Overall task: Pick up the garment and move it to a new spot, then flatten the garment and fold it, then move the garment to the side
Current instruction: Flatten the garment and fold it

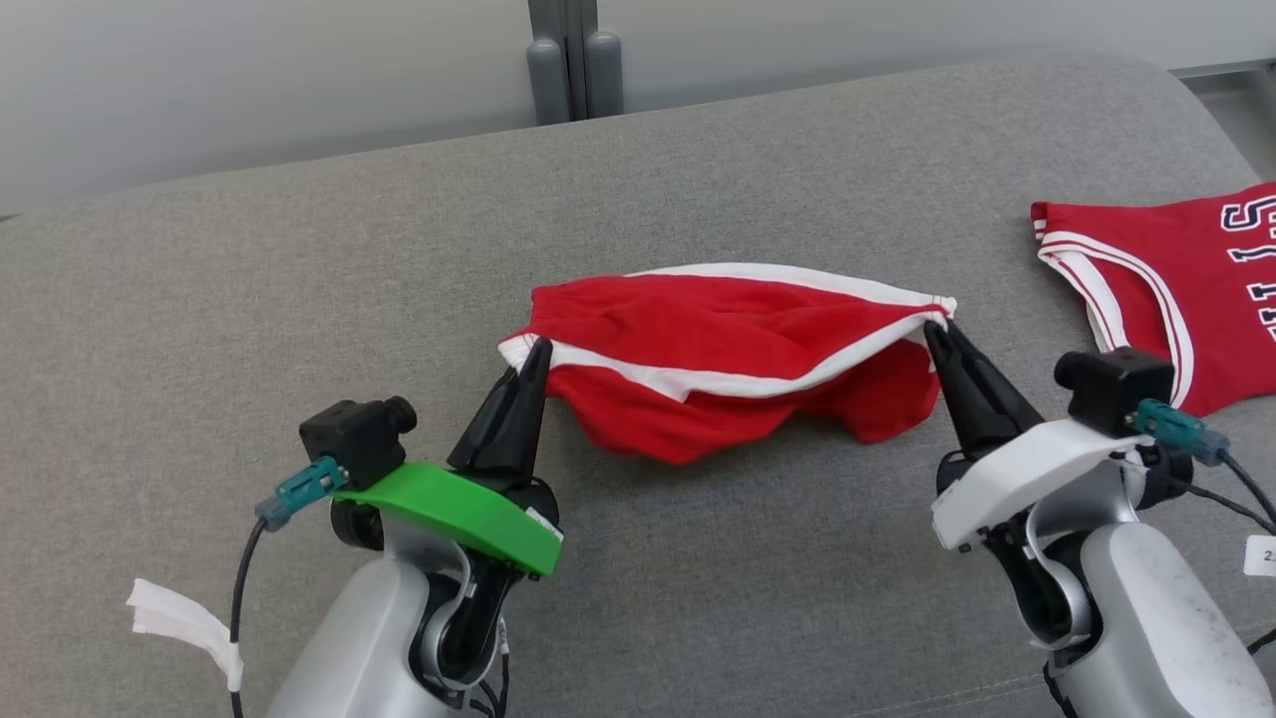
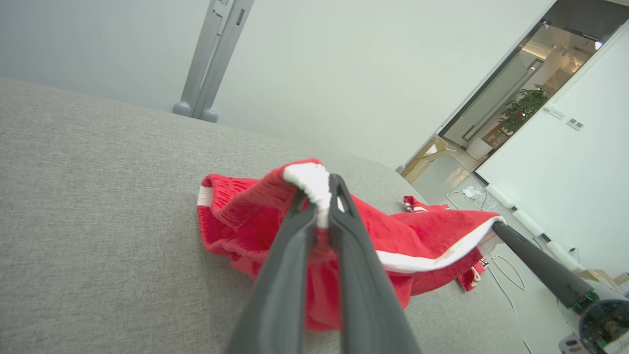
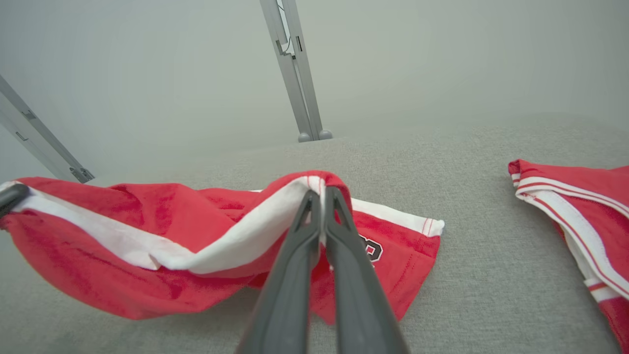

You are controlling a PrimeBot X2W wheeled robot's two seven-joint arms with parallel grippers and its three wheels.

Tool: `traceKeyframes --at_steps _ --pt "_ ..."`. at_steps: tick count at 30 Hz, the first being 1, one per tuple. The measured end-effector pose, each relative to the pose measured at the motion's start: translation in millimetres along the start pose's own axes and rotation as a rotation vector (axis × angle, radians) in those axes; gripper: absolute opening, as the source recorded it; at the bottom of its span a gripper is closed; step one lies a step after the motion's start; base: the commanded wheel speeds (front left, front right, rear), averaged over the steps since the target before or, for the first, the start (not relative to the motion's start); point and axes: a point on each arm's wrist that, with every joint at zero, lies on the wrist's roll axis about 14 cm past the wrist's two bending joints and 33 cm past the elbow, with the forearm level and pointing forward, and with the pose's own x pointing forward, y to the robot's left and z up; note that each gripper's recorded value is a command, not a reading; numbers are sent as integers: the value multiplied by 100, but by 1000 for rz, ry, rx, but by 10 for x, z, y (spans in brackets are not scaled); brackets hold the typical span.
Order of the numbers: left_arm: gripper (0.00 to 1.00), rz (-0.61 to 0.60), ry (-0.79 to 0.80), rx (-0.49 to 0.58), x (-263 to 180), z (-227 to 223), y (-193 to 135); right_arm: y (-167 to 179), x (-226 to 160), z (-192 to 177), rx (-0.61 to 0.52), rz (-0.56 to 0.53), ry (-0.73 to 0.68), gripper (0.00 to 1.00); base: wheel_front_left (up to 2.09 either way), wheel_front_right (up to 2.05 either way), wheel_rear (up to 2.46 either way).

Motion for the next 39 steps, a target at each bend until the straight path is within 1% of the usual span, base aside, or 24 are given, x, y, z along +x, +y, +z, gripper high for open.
traceKeyframes --at_steps 2,5,6,7,8,9,10,12,15,18,20,21,22,24,26,28,31,34,37,39 --pt "0 -33 -41 -24 -1 150 -111 -5 -29 196 11 2 -51 0 0 0 0" --pt "0 -78 -52 -37 9 264 -251 -18 -51 410 23 4 -99 0 0 0 0" --pt "0 -90 -32 -20 14 251 -285 -39 -52 446 -3 4 -97 0 0 0 0" --pt "0 -102 -2 24 26 220 -302 -90 -46 470 -66 -1 -82 0 0 0 0" --pt "0 -107 -1 29 51 237 -317 -123 -29 511 -91 -5 -82 0 0 0 0" --pt "0 -115 -10 13 93 284 -341 -136 11 582 -99 -5 -94 0 0 0 0" --pt "0 -132 -5 14 149 304 -389 -114 70 666 -109 5 -108 0 0 0 0" --pt "0 -153 4 56 272 350 -425 -84 200 782 -134 25 -118 0 0 0 0" --pt "0 -153 23 143 509 423 -361 -160 445 909 -189 31 -112 0 0 0 0" --pt "0 -146 14 182 788 558 -273 -168 774 1040 -237 50 -111 0 0 0 0" --pt "0 -135 -10 207 1003 697 -185 -218 1013 1236 -263 40 -157 0 0 0 0" --pt "0 -132 -11 255 1110 741 -142 -271 1118 1348 -297 26 -183 0 0 0 0" --pt "0 -130 -20 278 1197 787 -114 -309 1197 1453 -307 14 -213 0 0 0 0" --pt "0 -128 -63 334 1401 930 -51 -337 1397 1668 -354 0 -278 0 0 0 0" --pt "0 -131 -144 327 1561 1121 -31 -280 1563 1825 -386 8 -340 0 0 0 0" --pt "0 -139 -248 283 1688 1327 -24 -189 1712 1952 -413 29 -407 0 0 0 0" --pt "0 -169 -312 305 1826 1459 -49 -124 1849 2116 -458 47 -485 0 0 0 0" --pt "0 -177 -374 293 1904 1630 -48 -93 1929 2295 -495 51 -544 0 0 0 0" --pt "0 -193 -496 268 1843 1963 -101 6 1964 2371 -524 79 -584 0 0 0 0" --pt "0 -201 -518 282 1799 1979 -120 61 1962 2388 -518 98 -608 0 0 0 0"
